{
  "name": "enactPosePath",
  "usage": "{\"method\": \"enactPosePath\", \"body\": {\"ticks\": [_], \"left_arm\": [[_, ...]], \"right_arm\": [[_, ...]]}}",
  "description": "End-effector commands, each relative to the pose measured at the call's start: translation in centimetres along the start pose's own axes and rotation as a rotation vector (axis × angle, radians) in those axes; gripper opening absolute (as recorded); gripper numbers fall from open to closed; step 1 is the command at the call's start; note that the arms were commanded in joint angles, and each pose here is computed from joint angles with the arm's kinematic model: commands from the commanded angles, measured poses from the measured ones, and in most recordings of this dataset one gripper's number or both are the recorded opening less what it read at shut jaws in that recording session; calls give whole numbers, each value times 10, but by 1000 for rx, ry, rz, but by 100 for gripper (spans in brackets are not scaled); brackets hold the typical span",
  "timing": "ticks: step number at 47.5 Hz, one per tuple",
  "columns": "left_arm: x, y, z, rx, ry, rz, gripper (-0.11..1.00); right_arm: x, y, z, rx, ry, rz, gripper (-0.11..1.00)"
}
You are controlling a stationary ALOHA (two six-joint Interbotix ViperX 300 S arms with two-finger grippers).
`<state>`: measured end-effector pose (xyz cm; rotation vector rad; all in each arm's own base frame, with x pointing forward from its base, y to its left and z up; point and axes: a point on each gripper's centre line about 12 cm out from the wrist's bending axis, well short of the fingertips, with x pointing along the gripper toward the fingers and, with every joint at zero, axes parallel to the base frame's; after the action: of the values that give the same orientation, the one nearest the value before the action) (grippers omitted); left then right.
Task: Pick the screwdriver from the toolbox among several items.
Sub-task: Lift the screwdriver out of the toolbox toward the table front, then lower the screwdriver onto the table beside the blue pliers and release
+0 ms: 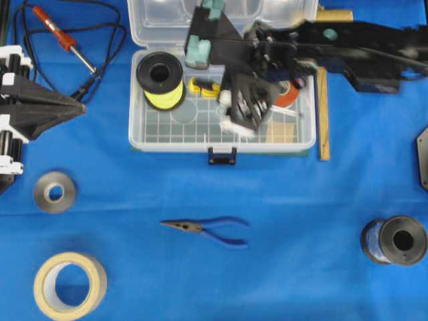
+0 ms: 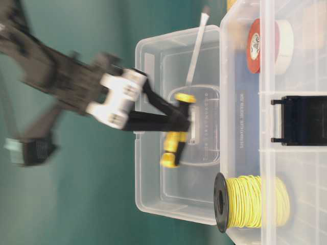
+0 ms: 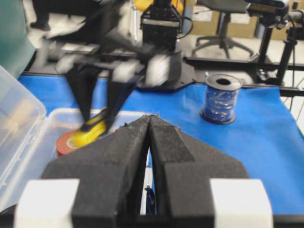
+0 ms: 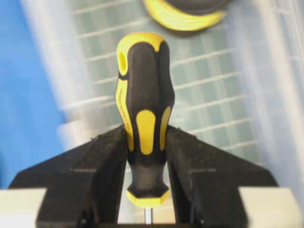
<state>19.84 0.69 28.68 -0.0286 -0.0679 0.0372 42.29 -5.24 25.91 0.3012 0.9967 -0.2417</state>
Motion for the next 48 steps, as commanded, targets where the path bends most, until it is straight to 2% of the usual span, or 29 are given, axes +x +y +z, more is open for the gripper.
{"method": "enactPosePath", "body": {"ticks": [1,9,14,23,28,37,48], "left_arm": [[2,1,4,-3,-9,5,0],[2,1,4,-3,-14,5,0],[2,1,4,-1,-14,6,0],[1,1,5,-4,-19,6,0],[1,1,5,-4,-20,8,0],[1,1,5,-4,-20,8,0],[1,1,5,-6,-17,8,0]], "right_arm": [[-26,36,0,-37,-55,64,25],[-3,92,-17,-74,-65,139,25],[25,108,-28,-72,-45,150,25],[85,120,-46,-55,21,136,25],[106,127,-51,-58,46,132,25],[126,141,-55,-68,65,139,25],[137,137,-57,-35,77,133,25]]}}
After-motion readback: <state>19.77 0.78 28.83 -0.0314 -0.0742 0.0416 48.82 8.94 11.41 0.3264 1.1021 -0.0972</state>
